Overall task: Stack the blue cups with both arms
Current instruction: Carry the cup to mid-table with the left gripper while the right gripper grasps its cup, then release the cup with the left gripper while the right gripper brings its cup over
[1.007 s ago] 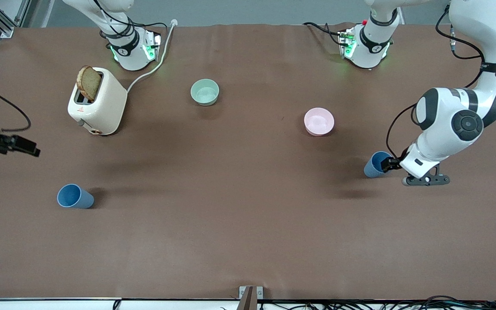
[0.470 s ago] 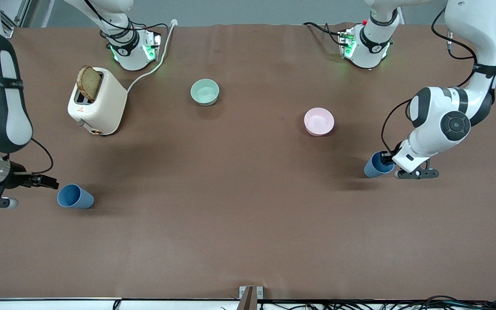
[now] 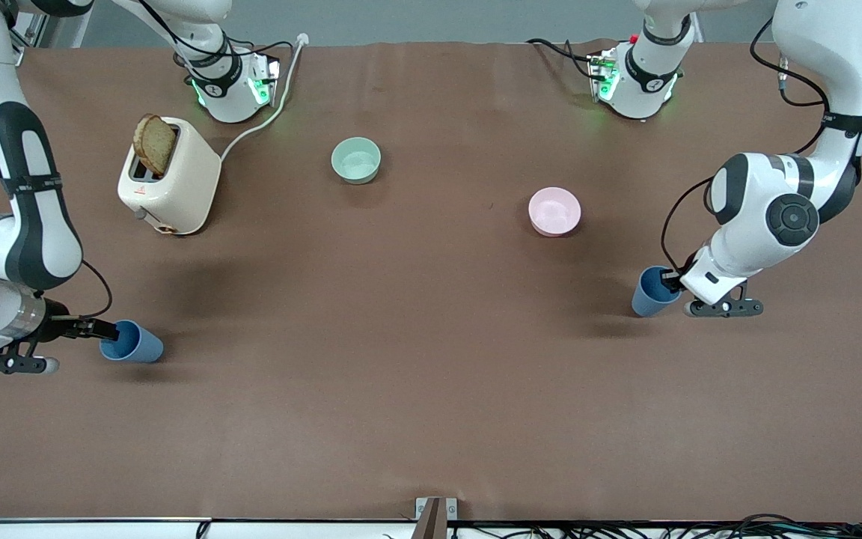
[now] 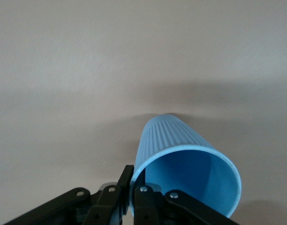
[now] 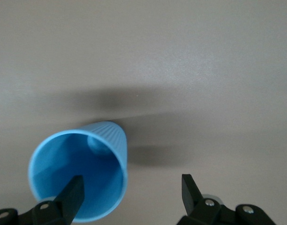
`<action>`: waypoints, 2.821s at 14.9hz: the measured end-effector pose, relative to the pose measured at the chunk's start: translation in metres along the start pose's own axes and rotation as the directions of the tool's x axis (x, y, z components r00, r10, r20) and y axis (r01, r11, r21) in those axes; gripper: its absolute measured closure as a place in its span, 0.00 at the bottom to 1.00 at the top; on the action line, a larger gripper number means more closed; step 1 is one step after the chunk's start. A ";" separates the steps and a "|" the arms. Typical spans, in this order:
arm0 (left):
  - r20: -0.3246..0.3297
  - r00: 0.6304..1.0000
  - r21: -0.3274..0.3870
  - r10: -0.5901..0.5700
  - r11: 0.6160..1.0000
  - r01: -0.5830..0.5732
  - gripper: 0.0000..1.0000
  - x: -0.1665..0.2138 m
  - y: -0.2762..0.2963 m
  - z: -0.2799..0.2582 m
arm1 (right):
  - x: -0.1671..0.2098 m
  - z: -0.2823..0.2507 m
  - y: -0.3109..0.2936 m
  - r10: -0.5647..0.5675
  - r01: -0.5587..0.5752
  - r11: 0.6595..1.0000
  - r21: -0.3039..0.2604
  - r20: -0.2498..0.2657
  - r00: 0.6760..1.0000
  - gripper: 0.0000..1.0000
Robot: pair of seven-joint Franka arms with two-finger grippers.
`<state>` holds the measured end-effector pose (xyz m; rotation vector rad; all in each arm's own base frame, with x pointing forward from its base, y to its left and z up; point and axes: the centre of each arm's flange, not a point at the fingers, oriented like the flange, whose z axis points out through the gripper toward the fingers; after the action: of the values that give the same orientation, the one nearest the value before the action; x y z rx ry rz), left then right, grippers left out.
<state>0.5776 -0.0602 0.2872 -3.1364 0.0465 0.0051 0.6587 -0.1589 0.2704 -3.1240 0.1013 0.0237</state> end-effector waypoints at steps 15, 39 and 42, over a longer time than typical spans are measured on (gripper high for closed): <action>0.114 0.909 -0.090 -0.402 0.907 0.412 0.94 -0.065 0.432 -0.006 | -0.002 0.036 -0.006 -0.028 0.028 1.000 0.013 0.009 1.000 0.96; -0.232 0.962 -0.024 -0.140 0.990 0.139 0.00 0.044 0.185 -0.283 | -0.138 -0.224 -0.466 0.025 -0.010 0.988 0.156 -0.091 0.996 0.96; -0.184 0.978 -0.048 -0.097 0.995 0.089 0.00 0.036 0.122 -0.319 | -0.143 -0.193 -0.493 0.027 -0.014 0.987 0.157 -0.082 0.996 0.96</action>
<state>0.6107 -0.1845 0.6054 -3.1639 -0.1010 -0.2910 0.5508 0.3389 0.4732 -2.9666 0.1297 -0.1102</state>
